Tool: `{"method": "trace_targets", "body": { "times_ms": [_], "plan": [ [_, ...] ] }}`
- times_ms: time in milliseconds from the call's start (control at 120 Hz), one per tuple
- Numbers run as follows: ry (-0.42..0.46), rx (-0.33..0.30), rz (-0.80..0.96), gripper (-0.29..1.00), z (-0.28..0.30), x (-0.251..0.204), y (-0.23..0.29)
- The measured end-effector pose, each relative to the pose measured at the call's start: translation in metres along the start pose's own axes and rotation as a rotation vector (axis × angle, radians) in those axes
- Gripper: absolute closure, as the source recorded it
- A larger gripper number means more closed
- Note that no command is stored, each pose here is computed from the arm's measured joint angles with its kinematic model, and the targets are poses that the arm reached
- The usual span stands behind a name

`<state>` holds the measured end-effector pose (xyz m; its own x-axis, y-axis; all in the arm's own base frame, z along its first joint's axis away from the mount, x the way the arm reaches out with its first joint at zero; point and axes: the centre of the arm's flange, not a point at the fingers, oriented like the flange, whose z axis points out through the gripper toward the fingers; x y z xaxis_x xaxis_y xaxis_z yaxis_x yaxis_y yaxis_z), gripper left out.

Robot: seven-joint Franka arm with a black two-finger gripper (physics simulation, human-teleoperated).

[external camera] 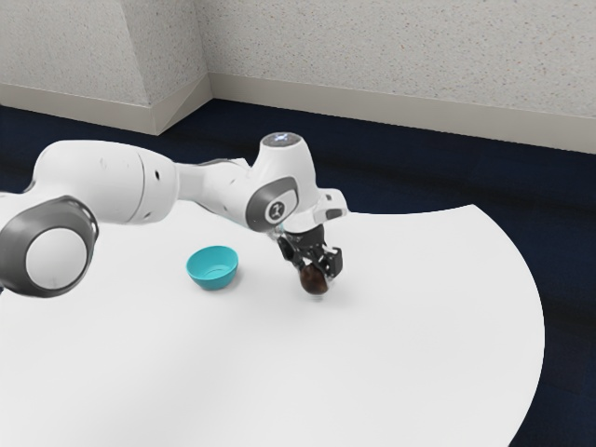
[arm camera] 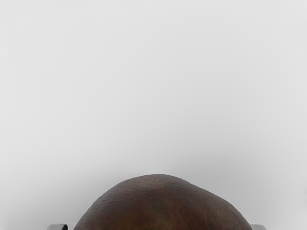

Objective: Place the pear in the bowl.

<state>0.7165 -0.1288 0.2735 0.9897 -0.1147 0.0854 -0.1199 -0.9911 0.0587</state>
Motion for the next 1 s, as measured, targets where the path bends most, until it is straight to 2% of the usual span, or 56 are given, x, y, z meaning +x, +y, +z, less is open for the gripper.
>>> {"method": "trace_targets", "body": {
  "times_ms": [208,442,742,1000],
  "plan": [
    [0.036,0.034,0.008,0.29,-0.073,-0.009,-0.004],
    [0.002,0.085,-0.068,0.29,-0.108,-0.057,-0.083],
    [-0.055,0.112,-0.125,0.32,-0.088,-0.067,-0.173],
    [-0.087,0.096,-0.094,0.30,-0.064,-0.055,-0.193]
  ]
}}
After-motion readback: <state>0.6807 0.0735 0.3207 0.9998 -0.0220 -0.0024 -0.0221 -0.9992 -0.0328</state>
